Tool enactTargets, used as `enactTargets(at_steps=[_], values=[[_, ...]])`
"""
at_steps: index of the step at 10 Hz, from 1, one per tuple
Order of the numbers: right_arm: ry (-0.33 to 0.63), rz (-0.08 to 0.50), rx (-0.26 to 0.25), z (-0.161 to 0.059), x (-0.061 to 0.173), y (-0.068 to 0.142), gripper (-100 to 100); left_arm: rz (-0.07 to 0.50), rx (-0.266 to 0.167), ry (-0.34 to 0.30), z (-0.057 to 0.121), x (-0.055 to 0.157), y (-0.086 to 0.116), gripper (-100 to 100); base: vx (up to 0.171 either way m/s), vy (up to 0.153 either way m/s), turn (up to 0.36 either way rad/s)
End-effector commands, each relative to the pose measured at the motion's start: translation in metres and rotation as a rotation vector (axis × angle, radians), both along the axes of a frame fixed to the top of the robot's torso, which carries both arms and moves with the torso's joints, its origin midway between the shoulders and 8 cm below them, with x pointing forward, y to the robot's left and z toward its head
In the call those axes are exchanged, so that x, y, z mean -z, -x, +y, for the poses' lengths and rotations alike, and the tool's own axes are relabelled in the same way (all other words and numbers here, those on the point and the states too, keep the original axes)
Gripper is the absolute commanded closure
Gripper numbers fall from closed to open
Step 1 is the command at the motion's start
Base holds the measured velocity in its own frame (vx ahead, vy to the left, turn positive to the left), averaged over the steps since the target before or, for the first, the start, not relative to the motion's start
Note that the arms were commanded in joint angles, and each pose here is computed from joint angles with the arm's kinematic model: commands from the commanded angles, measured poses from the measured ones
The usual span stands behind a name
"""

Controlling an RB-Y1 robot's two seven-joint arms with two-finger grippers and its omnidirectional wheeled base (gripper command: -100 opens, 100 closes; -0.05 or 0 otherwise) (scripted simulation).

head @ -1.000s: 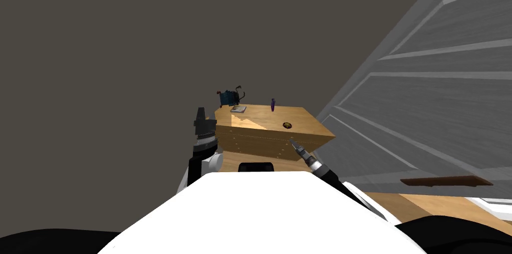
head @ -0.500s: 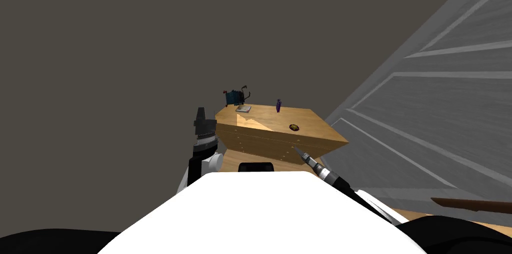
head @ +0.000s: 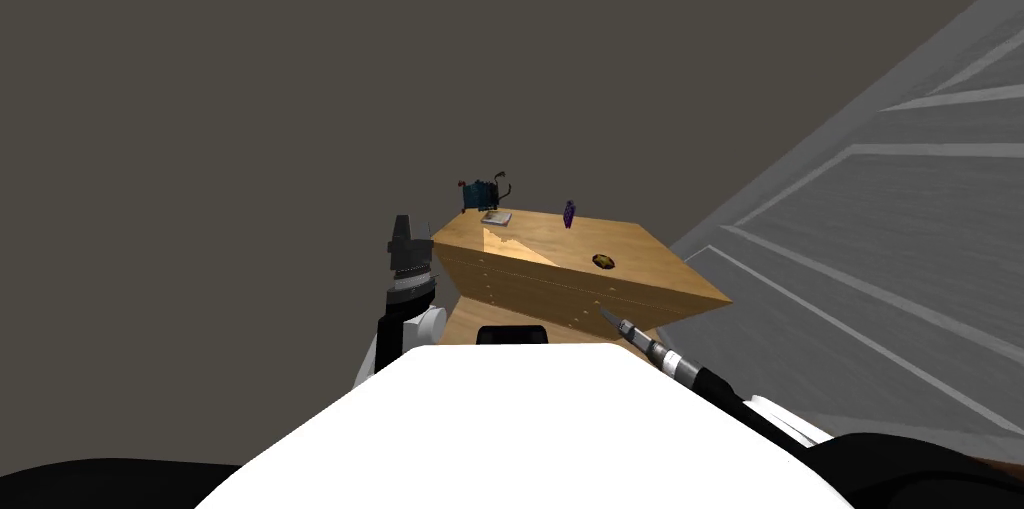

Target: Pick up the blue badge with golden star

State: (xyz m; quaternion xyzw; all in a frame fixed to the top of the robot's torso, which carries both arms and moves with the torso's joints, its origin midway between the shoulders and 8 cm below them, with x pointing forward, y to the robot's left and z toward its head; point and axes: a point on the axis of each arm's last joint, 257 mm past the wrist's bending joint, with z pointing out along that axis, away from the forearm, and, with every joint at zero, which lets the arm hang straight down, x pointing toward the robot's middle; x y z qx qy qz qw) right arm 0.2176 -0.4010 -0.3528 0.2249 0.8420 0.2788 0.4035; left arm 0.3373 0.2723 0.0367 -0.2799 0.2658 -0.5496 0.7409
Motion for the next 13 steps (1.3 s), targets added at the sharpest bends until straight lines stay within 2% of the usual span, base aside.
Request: enactTargets(at_steps=[1, 2, 3, 4, 5, 6, 7, 8, 9, 10, 11, 12, 13], values=[[0.050, 0.071, 0.002, -0.025, 0.014, 0.020, -100, 0.000, 0.000, 0.000, 0.000, 0.000, 0.000, 0, 0.015, 0.075, 0.156], [0.066, 0.076, -0.014, -0.028, 0.012, 0.019, -100, 0.000, 0.000, 0.000, 0.000, 0.000, 0.000, 0, 0.015, 0.062, 0.082], [0.105, 0.135, -0.005, -0.050, 0.023, 0.037, -100, 0.000, 0.000, 0.000, 0.000, 0.000, 0.000, 0, 0.025, 0.075, 0.165], [0.119, 0.140, -0.019, -0.053, 0.021, 0.036, -100, 0.000, 0.000, 0.000, 0.000, 0.000, 0.000, 0, 0.021, 0.058, 0.073], [0.161, 0.198, -0.012, -0.075, 0.028, 0.054, -100, 0.000, 0.000, 0.000, 0.000, 0.000, 0.000, 0, 0.021, 0.073, 0.143], [0.174, 0.202, -0.024, -0.078, 0.026, 0.053, -100, 0.000, 0.000, 0.000, 0.000, 0.000, 0.000, 0, 0.020, 0.054, 0.080], [0.212, 0.256, -0.015, -0.100, 0.032, 0.071, -100, 0.000, 0.000, 0.000, 0.000, 0.000, 0.000, 0, 0.021, 0.067, 0.142], [0.228, 0.261, -0.030, -0.104, 0.029, 0.070, -100, 0.000, 0.000, 0.000, 0.000, 0.000, 0.000, 0, 0.020, 0.055, 0.100], [0.272, 0.315, -0.026, -0.127, 0.032, 0.087, -100, 0.000, 0.000, 0.000, 0.000, 0.000, 0.000, 0, 0.021, 0.065, 0.152], [0.282, 0.317, -0.035, -0.129, 0.030, 0.085, -100, 0.000, 0.000, 0.000, 0.000, 0.000, 0.000, 0, 0.014, 0.052, 0.085], [0.327, 0.369, -0.034, -0.152, 0.029, 0.101, -100, 0.000, 0.000, 0.000, 0.000, 0.000, 0.000, 0, 0.017, 0.060, 0.157], [0.335, 0.370, -0.041, -0.154, 0.028, 0.099, -100, 0.000, 0.000, 0.000, 0.000, 0.000, 0.000, 0, 0.016, 0.050, 0.074], [0.380, 0.419, -0.041, -0.177, 0.025, 0.114, -100, 0.000, 0.000, 0.000, 0.000, 0.000, 0.000, 0, 0.027, 0.066, 0.155]])
